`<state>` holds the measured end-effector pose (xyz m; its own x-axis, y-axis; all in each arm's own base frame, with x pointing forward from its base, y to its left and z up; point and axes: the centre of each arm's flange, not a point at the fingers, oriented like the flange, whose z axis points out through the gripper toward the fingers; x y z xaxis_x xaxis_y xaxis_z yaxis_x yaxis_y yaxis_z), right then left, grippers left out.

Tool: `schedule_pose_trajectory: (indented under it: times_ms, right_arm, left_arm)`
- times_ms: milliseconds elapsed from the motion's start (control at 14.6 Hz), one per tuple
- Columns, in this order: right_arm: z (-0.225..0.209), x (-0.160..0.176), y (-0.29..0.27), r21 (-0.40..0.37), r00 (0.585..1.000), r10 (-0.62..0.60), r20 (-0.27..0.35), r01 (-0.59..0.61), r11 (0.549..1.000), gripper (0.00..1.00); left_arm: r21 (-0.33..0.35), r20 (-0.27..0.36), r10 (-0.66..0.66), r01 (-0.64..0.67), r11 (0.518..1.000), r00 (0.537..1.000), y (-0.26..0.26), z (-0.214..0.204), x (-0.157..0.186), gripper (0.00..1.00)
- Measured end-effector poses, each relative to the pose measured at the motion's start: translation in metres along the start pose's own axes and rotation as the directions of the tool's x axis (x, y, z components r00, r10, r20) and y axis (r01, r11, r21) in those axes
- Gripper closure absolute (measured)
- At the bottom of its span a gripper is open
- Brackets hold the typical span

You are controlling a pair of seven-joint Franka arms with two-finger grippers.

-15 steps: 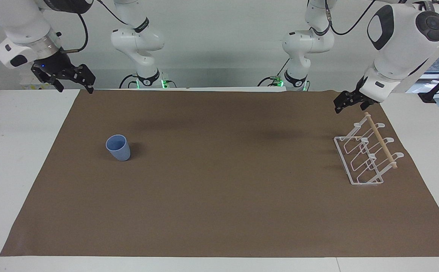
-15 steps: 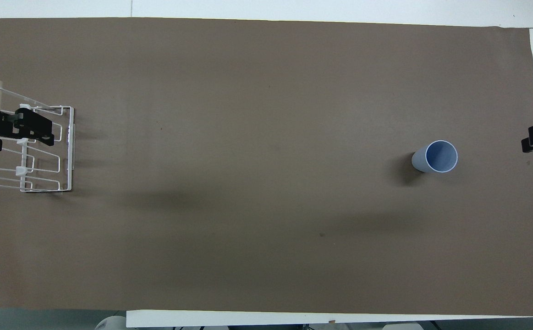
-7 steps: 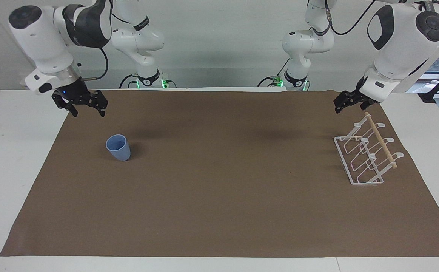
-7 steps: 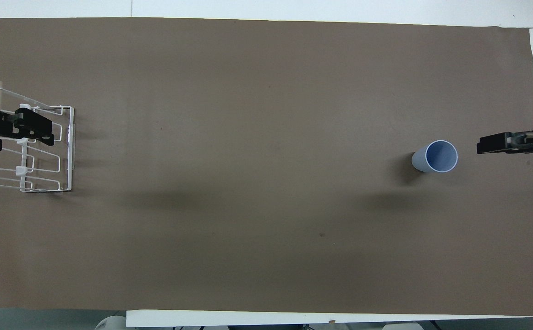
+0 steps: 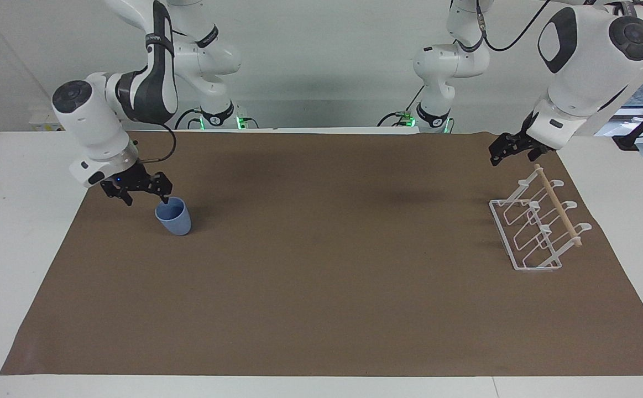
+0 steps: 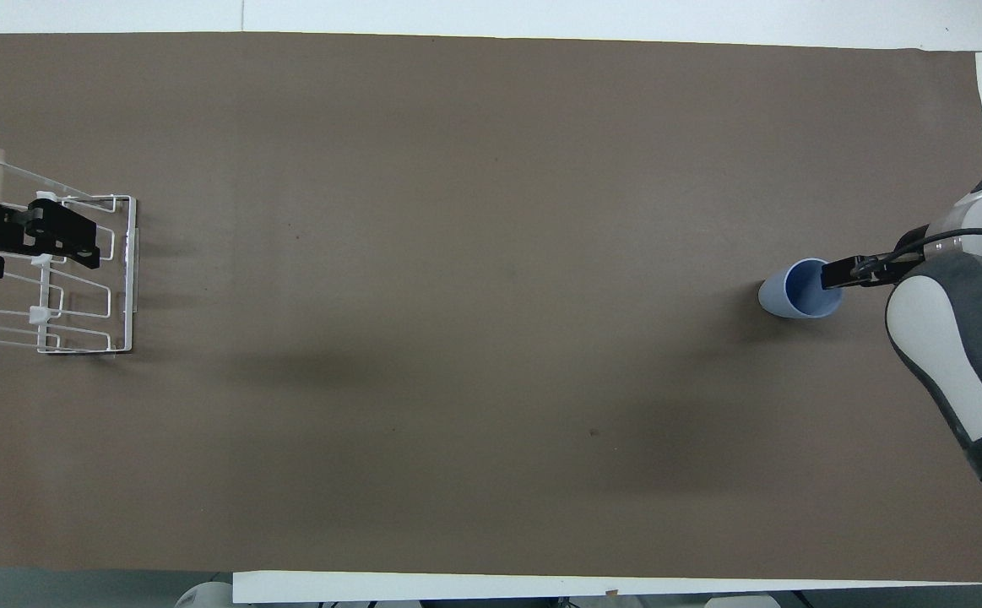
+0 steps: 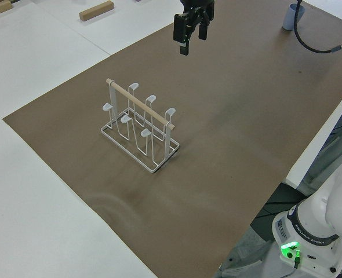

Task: Hang cup on cup holder
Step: 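Reach the right gripper to the light blue cup and grasp its rim, then lift the cup with the right gripper while the left gripper opens toward it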

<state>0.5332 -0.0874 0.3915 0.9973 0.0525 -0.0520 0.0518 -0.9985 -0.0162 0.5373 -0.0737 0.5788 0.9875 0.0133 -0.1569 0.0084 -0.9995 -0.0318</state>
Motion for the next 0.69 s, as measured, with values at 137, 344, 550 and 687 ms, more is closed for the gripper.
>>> schedule_pose_trajectory:
  times_ms: [137, 344, 550, 687]
  right_arm:
    - [0.013, 0.000, 0.005, 0.003, 1.000, -0.005, 0.003, 0.005, 1.000, 0.00]
    - [0.037, -0.002, 0.001, -0.001, 1.000, -0.012, 0.002, 0.012, 1.000, 0.03]
    - [0.050, -0.004, -0.002, -0.001, 0.999, -0.038, 0.008, 0.038, 0.999, 0.30]
    - [0.055, -0.004, -0.002, -0.002, 0.999, -0.045, 0.012, 0.045, 0.999, 0.54]
  left_arm:
    - [0.000, 0.000, 0.000, 0.000, 1.000, 1.000, 0.000, 0.000, 0.000, 0.00]
    - [0.000, 0.000, 0.000, 0.000, 1.000, 1.000, 0.000, 0.000, 0.000, 0.00]
    - [0.000, 0.000, 0.000, 0.000, 1.000, 1.000, 0.000, 0.000, 0.000, 0.00]
    - [0.000, 0.000, 0.000, 0.000, 1.000, 1.000, 0.000, 0.000, 0.000, 0.00]
